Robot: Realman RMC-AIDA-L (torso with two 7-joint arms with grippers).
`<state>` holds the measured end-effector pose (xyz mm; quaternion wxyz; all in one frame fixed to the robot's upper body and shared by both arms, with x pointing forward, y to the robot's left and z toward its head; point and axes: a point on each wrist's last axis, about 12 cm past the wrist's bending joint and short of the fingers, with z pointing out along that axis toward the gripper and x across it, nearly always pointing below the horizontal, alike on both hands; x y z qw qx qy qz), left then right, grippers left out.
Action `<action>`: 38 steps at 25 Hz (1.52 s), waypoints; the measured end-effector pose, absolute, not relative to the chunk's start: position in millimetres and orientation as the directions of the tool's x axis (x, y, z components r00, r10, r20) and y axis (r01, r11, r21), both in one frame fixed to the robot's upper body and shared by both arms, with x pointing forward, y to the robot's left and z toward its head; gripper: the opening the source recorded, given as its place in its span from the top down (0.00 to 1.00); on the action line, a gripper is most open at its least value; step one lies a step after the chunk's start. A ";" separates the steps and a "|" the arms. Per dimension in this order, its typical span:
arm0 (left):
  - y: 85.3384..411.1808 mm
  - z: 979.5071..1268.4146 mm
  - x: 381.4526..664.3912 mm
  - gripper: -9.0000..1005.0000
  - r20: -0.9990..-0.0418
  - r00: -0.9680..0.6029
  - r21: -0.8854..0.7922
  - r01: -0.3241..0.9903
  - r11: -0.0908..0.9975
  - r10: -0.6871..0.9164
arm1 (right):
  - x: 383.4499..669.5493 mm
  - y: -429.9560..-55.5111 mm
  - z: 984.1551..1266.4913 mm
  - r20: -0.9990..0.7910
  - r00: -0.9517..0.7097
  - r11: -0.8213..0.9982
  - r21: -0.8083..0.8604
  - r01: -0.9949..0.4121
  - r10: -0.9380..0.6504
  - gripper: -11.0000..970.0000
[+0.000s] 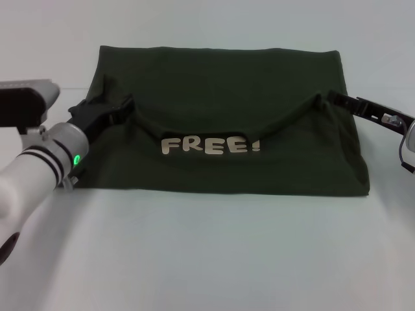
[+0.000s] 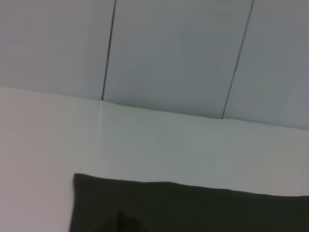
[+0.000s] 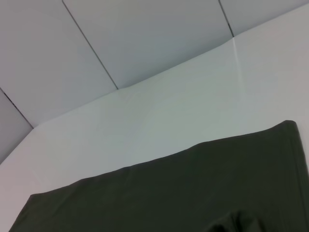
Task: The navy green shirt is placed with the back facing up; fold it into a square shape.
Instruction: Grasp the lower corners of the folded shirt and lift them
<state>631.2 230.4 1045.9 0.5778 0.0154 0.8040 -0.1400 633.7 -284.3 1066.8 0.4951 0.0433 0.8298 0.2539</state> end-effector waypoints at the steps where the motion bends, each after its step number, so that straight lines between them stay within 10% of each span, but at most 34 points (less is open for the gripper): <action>1: 232.2 1045.3 629.8 0.32 -0.933 -0.327 -0.216 0.180 0.960 -0.149 | 633.4 -284.1 1066.7 -0.799 -0.507 0.866 0.465 -0.181 0.323 0.06; 15: 321.5 1039.7 593.6 0.33 -0.730 -0.379 -0.620 0.014 0.785 -0.569 | 598.8 -304.4 1067.9 -0.791 -0.522 0.778 0.533 -0.332 0.319 0.07; 38: 348.7 1068.8 597.0 0.33 -0.613 -0.735 -0.531 0.112 0.840 -0.290 | 567.7 -309.2 1051.5 -0.768 -0.582 0.747 0.547 -0.379 0.267 0.07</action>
